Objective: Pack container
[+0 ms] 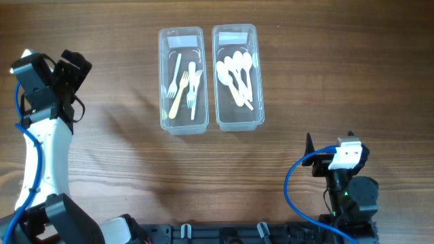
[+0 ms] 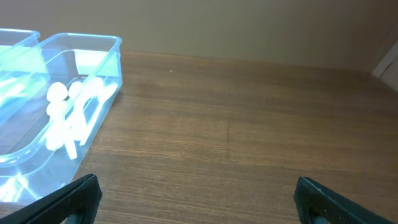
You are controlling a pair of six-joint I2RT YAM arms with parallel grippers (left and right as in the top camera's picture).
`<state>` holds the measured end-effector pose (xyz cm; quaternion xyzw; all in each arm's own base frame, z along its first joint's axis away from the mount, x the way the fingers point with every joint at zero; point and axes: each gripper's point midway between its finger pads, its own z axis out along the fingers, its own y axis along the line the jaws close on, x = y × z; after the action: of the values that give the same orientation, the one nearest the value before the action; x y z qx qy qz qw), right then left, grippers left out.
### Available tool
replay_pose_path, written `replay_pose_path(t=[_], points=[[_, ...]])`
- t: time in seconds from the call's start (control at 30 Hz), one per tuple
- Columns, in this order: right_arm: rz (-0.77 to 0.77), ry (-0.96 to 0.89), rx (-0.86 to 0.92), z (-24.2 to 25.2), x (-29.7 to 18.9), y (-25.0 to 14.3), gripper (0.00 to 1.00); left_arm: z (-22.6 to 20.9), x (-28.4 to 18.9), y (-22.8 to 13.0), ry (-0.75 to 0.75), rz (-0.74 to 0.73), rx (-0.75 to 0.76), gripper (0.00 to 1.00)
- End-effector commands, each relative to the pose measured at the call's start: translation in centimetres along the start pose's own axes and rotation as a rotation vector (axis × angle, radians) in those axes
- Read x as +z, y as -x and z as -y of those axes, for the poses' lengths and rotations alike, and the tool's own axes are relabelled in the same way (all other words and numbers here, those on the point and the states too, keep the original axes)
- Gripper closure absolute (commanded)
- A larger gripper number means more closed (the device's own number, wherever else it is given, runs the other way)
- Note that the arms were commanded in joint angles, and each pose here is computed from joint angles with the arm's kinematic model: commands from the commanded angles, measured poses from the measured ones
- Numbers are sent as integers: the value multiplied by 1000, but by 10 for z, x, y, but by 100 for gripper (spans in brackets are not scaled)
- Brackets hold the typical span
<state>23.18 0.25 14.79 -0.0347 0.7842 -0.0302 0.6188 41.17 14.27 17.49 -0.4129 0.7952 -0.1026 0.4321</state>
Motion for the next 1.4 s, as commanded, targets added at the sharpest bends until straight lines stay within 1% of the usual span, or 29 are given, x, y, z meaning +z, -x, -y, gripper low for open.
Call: replay_pose_path(t=[0.0,0.87,1.0,1.07,1.17,1.2,1.27,1.37], points=[[-2,-22,3,4,0,-2,0,6,-6,10,-18,27,-6,0],[-2,-22,3,4,0,-2,0,6,-6,10,-16,24,-6,0],[-2,-22,3,4,0,-2,0,5,-17,5,-3,4,-8,0],[-2,-22,3,4,0,-2,0,18,-47,6,-31,19,7,0],[-2,-22,3,4,0,-2,0,36,-105,14,-75,100,54,0],[-2,-22,3,4,0,-2,0,43,-127,16,-101,136,99,0],[-2,-22,3,4,0,-2,0,64,-193,12,-199,231,226,0],[-2,-22,3,4,0,-2,0,69,-264,-1,-288,337,306,0]])
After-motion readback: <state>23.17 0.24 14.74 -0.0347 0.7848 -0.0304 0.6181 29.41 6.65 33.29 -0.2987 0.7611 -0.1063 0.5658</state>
